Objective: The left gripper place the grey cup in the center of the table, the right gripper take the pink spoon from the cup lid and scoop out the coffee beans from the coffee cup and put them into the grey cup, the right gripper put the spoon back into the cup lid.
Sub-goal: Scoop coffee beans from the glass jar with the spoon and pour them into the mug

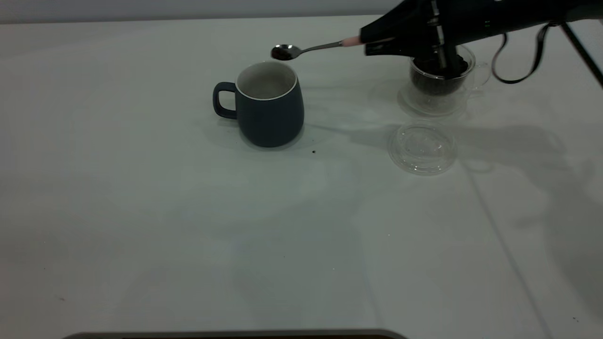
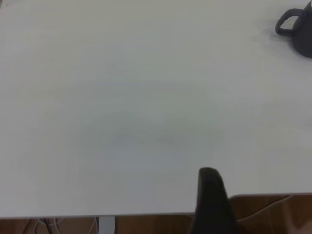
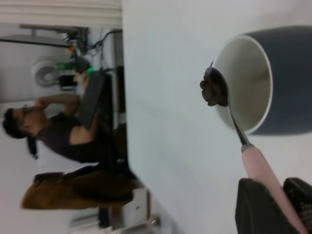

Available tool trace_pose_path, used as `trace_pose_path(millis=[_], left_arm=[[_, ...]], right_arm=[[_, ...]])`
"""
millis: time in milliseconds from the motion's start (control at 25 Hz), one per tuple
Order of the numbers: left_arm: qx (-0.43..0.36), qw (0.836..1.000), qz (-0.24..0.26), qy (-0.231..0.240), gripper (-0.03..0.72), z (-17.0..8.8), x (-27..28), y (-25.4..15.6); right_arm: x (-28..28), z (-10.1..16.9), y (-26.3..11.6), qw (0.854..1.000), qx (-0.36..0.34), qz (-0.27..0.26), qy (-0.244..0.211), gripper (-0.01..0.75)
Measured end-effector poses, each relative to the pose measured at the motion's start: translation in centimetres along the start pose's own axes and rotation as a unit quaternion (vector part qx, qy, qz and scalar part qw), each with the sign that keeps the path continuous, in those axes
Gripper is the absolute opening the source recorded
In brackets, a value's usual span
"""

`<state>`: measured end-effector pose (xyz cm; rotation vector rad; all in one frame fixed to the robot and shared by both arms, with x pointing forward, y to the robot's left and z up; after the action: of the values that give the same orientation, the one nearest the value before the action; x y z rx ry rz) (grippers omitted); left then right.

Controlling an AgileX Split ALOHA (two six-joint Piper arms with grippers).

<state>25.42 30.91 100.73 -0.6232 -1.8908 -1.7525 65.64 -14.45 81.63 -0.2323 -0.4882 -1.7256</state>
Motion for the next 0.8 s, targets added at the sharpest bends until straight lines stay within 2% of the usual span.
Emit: trace_pose_path(millis=[200,360,600,800], left_arm=[[0.0,1.0,0.0,0.0,0.569,0.0,0.0,0.0],[0.0,1.0,0.0,0.0,0.569,0.0,0.0,0.0],[0.0,1.0,0.0,0.0,0.569,0.0,0.0,0.0],[0.0,1.0,0.0,0.0,0.569,0.0,0.0,0.0]], right_arm=[[-0.9,-0.6,0.2,0.998,0.045,-0.016,-0.042,0.102],[-1.5,-0.8,0.1,0.99,0.128,-0.015,-0.064,0.102],[-1.9,-0.3,-0.1,0.964,0.258,-0.004,-0.069,0.102],[-1.2,2.5,0.2,0.935,0.347,0.01,-0.07,0.102]])
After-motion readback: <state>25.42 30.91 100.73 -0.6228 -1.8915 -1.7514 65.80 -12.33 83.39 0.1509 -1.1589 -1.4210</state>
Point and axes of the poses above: a point on each arm's last joint axis where the gripper is mounted, x pointing back along that axis away from the gripper, z along the wrist's bending axis when the last joint is at zero, y = z × x, the point moved 4 cm from there along -x, pointing out along that axis toward the gripper, and after that the axes turned 5 degrees about x, right-handed, at the moved point
